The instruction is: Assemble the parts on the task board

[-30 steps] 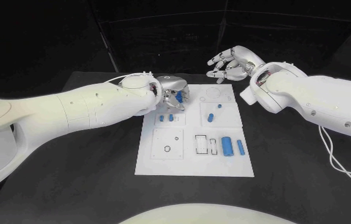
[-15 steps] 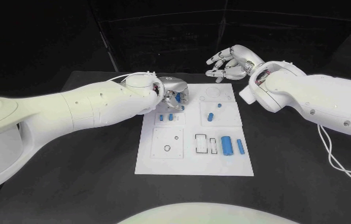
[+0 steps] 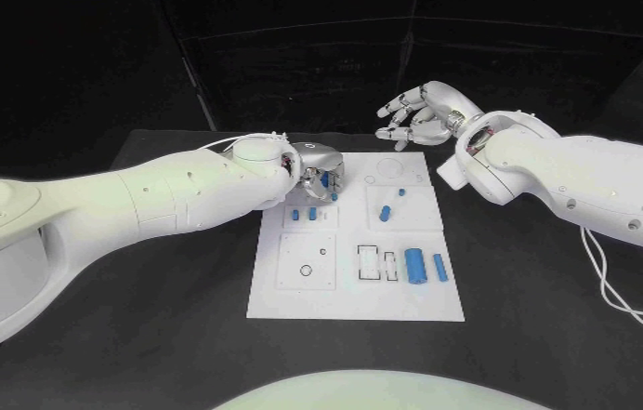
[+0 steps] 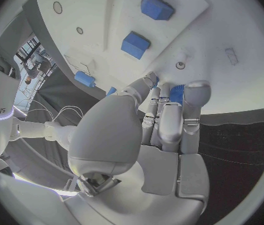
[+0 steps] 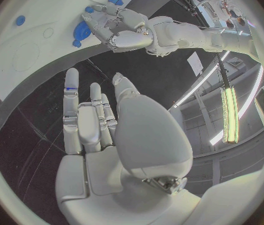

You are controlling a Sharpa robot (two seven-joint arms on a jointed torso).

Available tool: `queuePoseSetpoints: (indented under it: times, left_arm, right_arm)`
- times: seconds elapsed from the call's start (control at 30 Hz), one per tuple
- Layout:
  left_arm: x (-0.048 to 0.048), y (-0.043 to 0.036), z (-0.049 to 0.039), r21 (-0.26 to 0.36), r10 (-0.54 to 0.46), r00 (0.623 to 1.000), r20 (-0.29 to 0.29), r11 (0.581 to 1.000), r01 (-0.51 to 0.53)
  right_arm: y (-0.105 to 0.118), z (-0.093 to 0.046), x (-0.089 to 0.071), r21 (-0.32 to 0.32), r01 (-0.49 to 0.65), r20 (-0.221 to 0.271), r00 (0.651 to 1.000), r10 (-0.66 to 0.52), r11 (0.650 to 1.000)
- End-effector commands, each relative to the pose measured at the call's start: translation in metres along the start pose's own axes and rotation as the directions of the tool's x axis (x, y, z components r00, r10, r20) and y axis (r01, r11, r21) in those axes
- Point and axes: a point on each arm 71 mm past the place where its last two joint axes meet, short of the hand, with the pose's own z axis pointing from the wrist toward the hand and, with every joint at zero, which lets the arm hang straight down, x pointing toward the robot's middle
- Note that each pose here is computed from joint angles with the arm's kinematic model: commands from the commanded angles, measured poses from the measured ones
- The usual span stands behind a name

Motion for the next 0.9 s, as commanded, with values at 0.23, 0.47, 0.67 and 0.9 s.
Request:
queuePoseSetpoints:
  times: [0.23,0.47,0.67,0.9]
  left_arm:
    - [0.0044,-0.0011,0.0018,0.004,0.007,1.0,-0.025,1.0,-0.007]
    - [0.0048,-0.0025,0.0028,0.009,0.007,1.0,-0.029,1.0,-0.006]
    - [0.0054,-0.003,0.0029,0.012,0.006,0.999,-0.036,1.0,-0.006]
    - [0.0056,-0.0035,0.0028,0.014,0.006,0.999,-0.038,1.0,-0.005]
  right_arm:
    - [0.0028,0.0006,0.0003,-0.014,-0.003,-0.002,1.0,0.003,1.0]
    - [0.003,0.0008,0.0006,-0.014,-0.003,-0.003,1.0,0.003,1.0]
    - [0.003,0.0008,0.0006,-0.014,-0.003,-0.003,1.0,0.003,1.0]
    - [0.003,0.0009,0.0007,-0.013,-0.004,-0.004,1.0,0.003,1.0]
